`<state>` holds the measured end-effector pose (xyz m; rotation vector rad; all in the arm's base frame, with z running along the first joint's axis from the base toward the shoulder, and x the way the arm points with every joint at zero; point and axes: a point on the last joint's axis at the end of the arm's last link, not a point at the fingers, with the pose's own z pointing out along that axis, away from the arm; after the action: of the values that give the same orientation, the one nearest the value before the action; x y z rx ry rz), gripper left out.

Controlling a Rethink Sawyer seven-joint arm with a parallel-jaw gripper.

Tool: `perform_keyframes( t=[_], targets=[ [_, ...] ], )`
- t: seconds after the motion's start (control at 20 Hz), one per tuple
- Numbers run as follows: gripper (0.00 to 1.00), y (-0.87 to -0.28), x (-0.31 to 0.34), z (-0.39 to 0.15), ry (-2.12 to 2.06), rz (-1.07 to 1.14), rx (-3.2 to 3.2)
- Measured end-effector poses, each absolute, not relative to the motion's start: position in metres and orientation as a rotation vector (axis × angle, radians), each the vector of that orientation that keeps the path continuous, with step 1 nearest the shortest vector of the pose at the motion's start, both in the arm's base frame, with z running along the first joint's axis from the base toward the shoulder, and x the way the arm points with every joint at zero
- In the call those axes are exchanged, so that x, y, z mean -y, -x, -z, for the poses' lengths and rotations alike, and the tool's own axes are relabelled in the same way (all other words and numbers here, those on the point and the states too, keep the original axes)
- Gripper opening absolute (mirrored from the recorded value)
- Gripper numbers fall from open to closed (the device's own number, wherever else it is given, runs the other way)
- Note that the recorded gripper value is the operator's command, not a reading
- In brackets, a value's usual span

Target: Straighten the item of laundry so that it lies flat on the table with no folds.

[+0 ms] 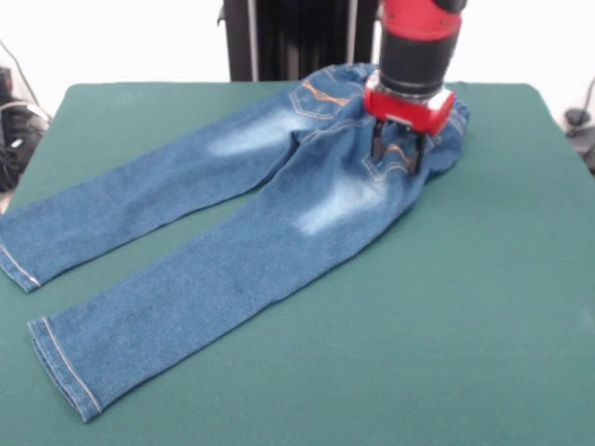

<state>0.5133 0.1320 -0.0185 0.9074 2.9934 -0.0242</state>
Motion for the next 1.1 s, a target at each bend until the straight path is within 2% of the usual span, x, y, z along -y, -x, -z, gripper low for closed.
perform_keyframes(
  t=[0.55, 1.1],
  targets=[
    [1.0, -0.524, -0.17, -0.045, -0.78, -0.027, -2.939],
    [1.0, -0.512, -0.171, -0.025, -0.785, -0.006, -2.98]
  ],
)
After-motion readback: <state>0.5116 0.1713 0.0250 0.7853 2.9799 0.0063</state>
